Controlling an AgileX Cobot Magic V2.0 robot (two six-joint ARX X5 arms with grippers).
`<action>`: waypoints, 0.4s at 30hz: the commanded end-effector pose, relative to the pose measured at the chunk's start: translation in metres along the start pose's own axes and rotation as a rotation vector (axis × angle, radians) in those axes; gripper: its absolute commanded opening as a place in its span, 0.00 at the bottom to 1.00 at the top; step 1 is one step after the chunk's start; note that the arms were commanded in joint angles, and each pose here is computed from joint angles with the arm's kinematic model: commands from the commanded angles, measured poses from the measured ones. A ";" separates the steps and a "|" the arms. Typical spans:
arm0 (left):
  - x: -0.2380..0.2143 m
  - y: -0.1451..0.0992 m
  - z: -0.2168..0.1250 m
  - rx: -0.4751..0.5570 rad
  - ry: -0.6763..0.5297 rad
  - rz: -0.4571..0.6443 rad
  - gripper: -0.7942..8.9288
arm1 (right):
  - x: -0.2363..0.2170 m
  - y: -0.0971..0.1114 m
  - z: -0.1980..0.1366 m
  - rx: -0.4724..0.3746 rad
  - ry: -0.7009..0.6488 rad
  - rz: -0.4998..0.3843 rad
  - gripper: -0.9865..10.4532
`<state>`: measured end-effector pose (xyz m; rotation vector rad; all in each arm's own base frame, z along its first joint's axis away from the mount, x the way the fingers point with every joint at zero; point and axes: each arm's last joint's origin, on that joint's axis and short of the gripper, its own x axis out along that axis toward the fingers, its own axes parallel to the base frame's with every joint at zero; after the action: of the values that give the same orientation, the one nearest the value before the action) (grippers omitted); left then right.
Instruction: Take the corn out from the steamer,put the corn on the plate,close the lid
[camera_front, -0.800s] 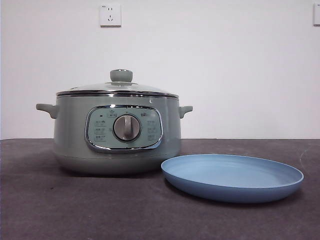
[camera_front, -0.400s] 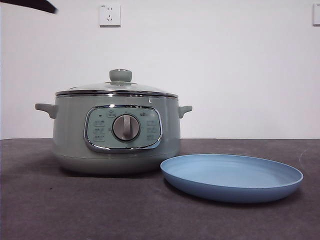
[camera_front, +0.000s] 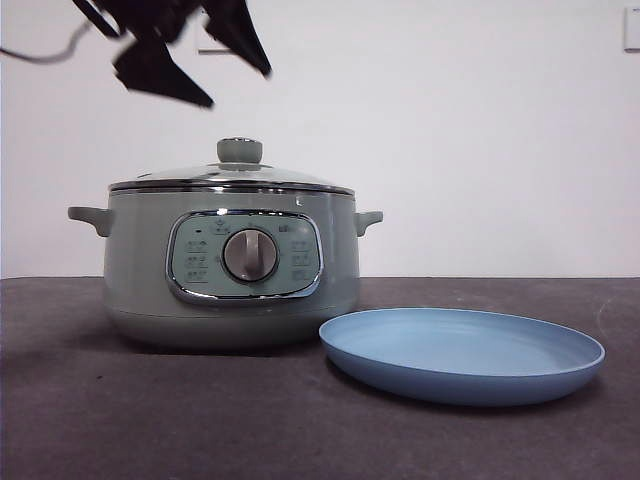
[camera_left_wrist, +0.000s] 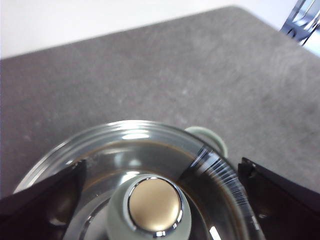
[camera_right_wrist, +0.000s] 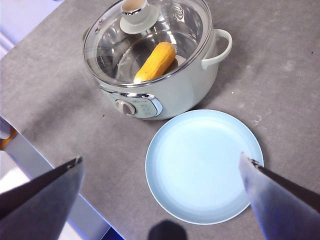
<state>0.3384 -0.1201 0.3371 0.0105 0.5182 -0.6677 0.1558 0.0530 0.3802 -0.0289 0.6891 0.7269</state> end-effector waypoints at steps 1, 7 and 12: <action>0.017 0.001 -0.005 0.010 0.017 0.027 0.66 | -0.001 0.000 0.001 -0.004 -0.004 -0.002 0.63; 0.039 0.001 -0.016 0.041 0.069 0.082 0.66 | -0.001 0.000 0.001 -0.004 -0.004 -0.002 0.63; 0.047 0.001 -0.024 0.034 0.111 0.088 0.66 | -0.001 0.000 0.001 -0.004 -0.004 -0.005 0.63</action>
<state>0.3583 -0.1403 0.2985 0.0868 0.6043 -0.5880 0.1558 0.0529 0.3802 -0.0304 0.6891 0.7241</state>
